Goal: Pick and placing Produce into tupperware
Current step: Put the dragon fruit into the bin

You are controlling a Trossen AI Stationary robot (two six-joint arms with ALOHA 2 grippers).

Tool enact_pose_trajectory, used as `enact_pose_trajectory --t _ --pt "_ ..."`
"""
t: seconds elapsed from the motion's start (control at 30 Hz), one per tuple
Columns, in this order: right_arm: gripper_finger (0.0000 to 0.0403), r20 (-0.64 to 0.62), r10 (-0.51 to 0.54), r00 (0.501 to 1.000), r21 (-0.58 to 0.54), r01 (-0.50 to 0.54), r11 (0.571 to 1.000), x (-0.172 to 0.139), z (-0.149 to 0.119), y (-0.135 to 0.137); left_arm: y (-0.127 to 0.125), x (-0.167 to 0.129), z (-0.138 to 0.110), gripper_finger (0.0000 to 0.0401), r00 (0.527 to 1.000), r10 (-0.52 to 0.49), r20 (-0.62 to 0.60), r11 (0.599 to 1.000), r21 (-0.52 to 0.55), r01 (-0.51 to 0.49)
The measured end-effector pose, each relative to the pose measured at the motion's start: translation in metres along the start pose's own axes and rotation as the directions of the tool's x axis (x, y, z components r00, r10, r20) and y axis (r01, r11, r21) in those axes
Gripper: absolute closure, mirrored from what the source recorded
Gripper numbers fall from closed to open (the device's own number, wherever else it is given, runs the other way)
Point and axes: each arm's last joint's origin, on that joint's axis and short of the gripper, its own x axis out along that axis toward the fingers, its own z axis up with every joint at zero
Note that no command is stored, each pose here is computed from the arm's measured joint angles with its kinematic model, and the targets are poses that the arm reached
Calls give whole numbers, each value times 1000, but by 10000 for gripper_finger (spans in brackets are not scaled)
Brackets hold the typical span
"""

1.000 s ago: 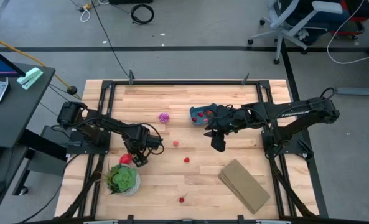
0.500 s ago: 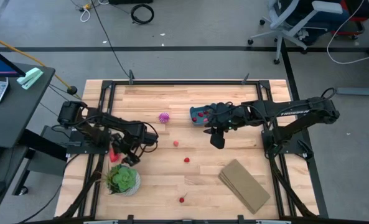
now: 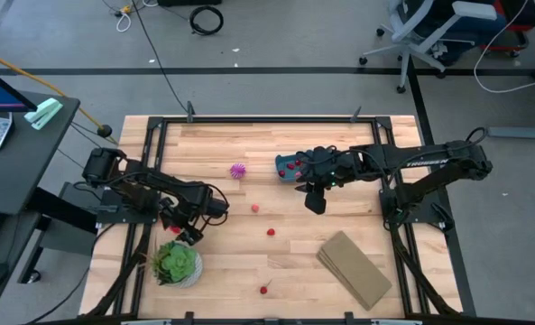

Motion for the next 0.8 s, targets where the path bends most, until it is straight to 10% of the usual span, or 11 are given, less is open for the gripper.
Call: enact_pose_trajectory --t 0.43,0.8 --pt "274 8 -42 999 62 41 997 1 4 -16 -22 20 -26 134 998 56 18 998 -40 -55" --pt "274 12 -72 997 92 70 993 1 7 -28 -20 14 -8 133 956 117 268 993 -59 -105"
